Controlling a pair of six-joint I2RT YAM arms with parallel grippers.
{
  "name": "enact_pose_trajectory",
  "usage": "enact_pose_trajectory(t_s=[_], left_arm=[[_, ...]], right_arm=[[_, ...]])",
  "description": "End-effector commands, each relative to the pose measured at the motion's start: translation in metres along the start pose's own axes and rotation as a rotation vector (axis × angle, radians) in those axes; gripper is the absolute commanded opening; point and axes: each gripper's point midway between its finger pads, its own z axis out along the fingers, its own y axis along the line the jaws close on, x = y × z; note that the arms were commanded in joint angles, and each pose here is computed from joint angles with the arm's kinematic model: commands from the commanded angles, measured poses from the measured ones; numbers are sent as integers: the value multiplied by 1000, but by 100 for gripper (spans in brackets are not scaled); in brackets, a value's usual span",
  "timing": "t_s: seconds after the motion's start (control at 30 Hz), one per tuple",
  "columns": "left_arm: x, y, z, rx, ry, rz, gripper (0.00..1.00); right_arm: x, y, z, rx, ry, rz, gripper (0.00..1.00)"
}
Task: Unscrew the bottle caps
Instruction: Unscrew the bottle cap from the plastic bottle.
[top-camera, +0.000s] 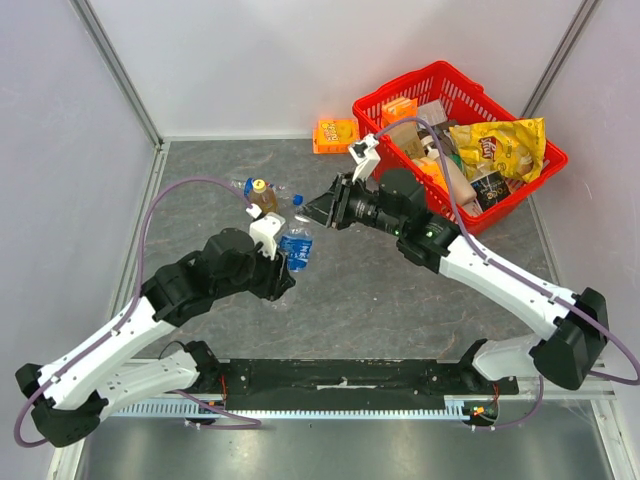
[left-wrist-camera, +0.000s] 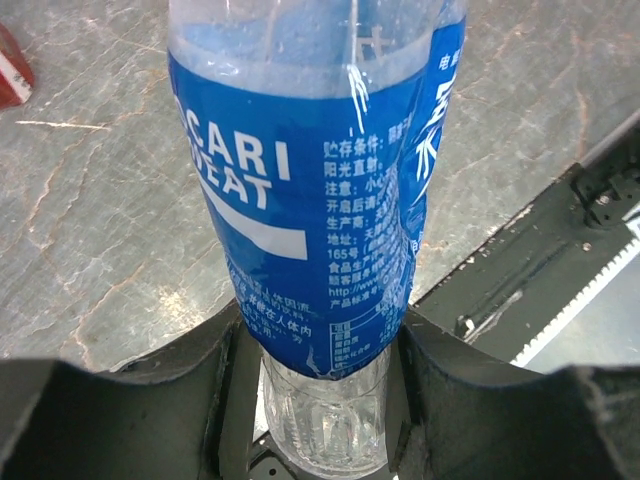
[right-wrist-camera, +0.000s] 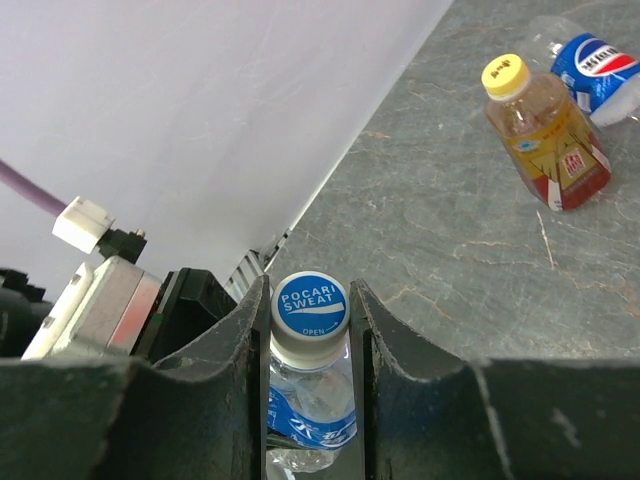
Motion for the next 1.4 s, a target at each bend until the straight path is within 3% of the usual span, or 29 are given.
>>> enact_pose_trajectory(t_s=[0.0, 0.23, 0.4, 0.77, 1.07, 1.27, 1.37], left_arm=[[-20, -23, -14, 125, -92, -24, 2], [-27, -74, -34, 428, -137, 7, 2], [-35, -104, -50, 614, -163, 27, 2], [-52, -151, -105, 972, -254, 97, 2], [-46, -164, -122, 1109, -222, 119, 2], [-45, -164, -120, 1109, -223, 120, 2], [-43, -161, -115, 1085, -217, 114, 2]], right_arm=[[-19, 48, -23, -206, -82, -97, 0], [-29, 71, -55, -298, -158, -204, 0], [-30, 103, -84, -462, -197, -309, 0], [-9, 161, -137, -836, -137, -430, 0], [-3, 196, -181, -1117, -149, -498, 0], [-3, 196, -179, -1115, -133, -506, 0], [-7, 191, -169, -1044, -136, -506, 15]])
